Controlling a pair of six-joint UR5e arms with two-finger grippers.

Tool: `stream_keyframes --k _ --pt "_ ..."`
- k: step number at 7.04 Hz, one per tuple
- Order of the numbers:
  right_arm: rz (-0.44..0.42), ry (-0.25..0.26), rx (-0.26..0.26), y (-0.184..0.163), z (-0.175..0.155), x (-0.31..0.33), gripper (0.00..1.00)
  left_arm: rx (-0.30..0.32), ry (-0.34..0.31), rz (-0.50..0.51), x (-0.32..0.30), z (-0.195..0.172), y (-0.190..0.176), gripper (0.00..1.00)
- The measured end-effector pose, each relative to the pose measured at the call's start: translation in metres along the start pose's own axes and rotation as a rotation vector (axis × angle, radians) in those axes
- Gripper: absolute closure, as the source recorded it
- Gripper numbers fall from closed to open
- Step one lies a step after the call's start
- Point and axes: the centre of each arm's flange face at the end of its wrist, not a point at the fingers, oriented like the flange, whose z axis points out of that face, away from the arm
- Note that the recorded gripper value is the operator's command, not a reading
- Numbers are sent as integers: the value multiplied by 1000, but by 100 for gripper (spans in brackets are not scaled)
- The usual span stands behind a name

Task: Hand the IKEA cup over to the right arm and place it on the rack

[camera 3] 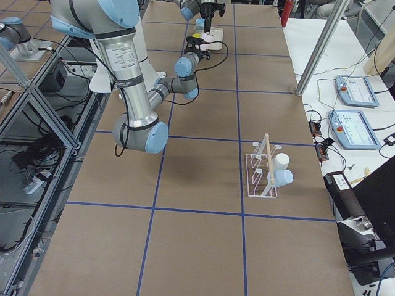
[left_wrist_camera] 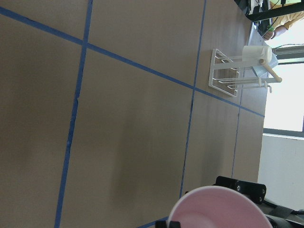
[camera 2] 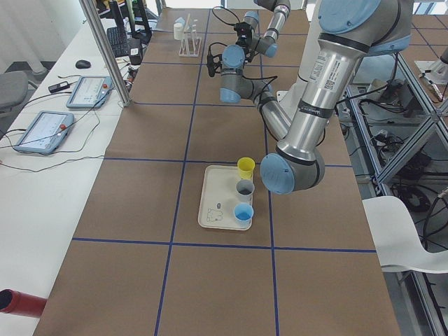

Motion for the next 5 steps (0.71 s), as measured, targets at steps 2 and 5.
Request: stream_keyframes --k 2,5 --pt "6 -1 5 -2 -1 -1 71 -2 5 9 2 -1 1 1" --pt "6 2 2 -1 -3 0 74 0 25 49 9 -9 4 0"
